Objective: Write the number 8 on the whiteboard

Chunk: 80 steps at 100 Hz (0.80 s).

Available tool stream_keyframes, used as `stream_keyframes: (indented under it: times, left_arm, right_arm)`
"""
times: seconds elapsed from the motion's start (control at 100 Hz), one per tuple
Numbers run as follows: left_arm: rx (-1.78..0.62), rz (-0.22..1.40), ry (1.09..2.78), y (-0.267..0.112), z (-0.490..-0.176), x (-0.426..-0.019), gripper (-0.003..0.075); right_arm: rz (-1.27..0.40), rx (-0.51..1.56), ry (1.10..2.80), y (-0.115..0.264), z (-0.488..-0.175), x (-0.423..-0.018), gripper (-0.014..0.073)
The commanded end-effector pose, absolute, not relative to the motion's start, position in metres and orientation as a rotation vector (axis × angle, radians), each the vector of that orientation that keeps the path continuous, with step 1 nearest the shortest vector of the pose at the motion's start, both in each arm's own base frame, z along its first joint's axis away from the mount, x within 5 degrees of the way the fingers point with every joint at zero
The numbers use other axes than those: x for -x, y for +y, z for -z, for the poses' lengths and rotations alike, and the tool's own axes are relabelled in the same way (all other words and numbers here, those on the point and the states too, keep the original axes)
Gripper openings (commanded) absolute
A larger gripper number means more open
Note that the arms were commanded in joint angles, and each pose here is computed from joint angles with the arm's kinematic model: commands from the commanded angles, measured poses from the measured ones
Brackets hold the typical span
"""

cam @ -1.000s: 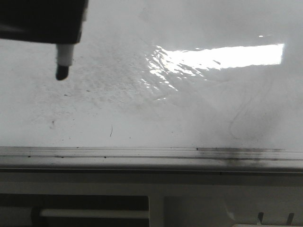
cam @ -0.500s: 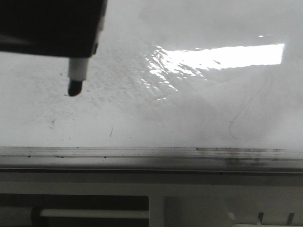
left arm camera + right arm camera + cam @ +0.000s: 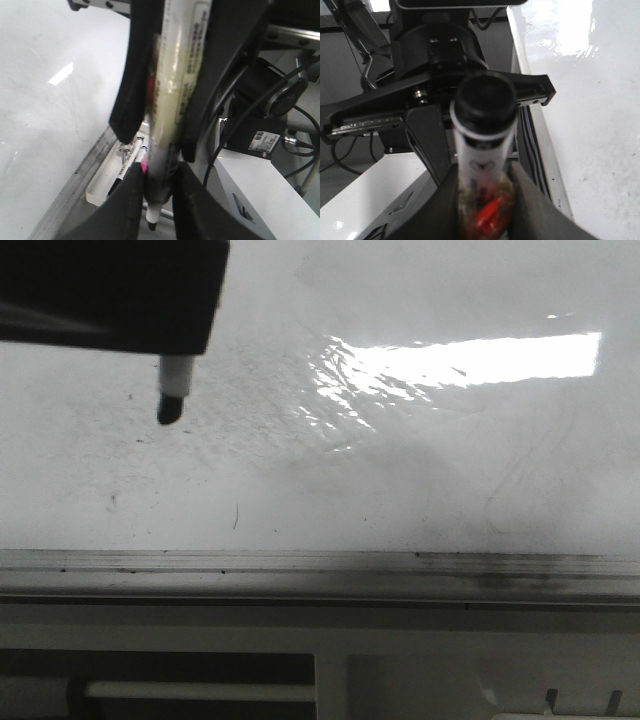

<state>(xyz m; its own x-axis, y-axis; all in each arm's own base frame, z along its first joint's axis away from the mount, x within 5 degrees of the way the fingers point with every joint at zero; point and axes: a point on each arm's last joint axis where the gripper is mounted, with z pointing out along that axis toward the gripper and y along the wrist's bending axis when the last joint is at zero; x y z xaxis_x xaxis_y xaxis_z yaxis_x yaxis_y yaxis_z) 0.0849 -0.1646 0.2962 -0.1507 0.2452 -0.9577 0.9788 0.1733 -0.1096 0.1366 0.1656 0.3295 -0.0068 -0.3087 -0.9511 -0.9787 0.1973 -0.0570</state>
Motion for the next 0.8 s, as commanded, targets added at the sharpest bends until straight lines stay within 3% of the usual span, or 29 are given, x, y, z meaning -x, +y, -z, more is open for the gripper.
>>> stream_keyframes:
  times: [0.0,0.1,0.15,0.21,0.32,0.42,0.49,0.68,0.79]
  left_arm:
    - [-1.136,1.107,1.524,-0.164,-0.314,-0.083,0.0203]
    - [-1.02,1.044,1.542,-0.154,-0.322,-0.085,0.0412]
    - [-0.972,0.99,1.525,-0.147,-0.328,-0.086,0.0472]
    - [-0.908,0.936,1.5,-0.137,-0.334,-0.085,0.049]
    - [-0.796,0.845,1.478,-0.121,-0.34,-0.084,0.0472]
    - [-0.691,0.809,1.485,-0.108,-0.338,-0.083,0.0441]
    - [-0.642,0.795,1.504,-0.102,-0.334,-0.083,0.0406]
    - [-0.635,0.801,1.527,-0.102,-0.327,-0.083,0.0288]
    - [-0.645,0.812,1.524,-0.102,-0.327,-0.082,0.0202]
  right_arm:
    - [-0.706,1.214,1.459,0.156,-0.352,-0.141,-0.0063]
    - [-0.472,1.189,1.48,0.14,-0.365,-0.144,-0.0063]
    - [-0.382,1.207,1.476,0.132,-0.376,-0.141,-0.0063]
    - [-0.313,1.226,1.518,0.123,-0.385,-0.138,-0.0062]
    - [-0.142,1.309,1.616,0.108,-0.396,-0.135,-0.006]
    - [-0.145,1.143,1.683,0.099,-0.404,-0.133,-0.0038]
    - [-0.167,1.024,1.608,0.097,-0.407,-0.131,-0.0041]
    - [-0.086,0.649,1.203,0.084,-0.397,-0.134,-0.0042]
    - [-0.065,0.627,1.204,0.084,-0.369,-0.139,-0.0043]
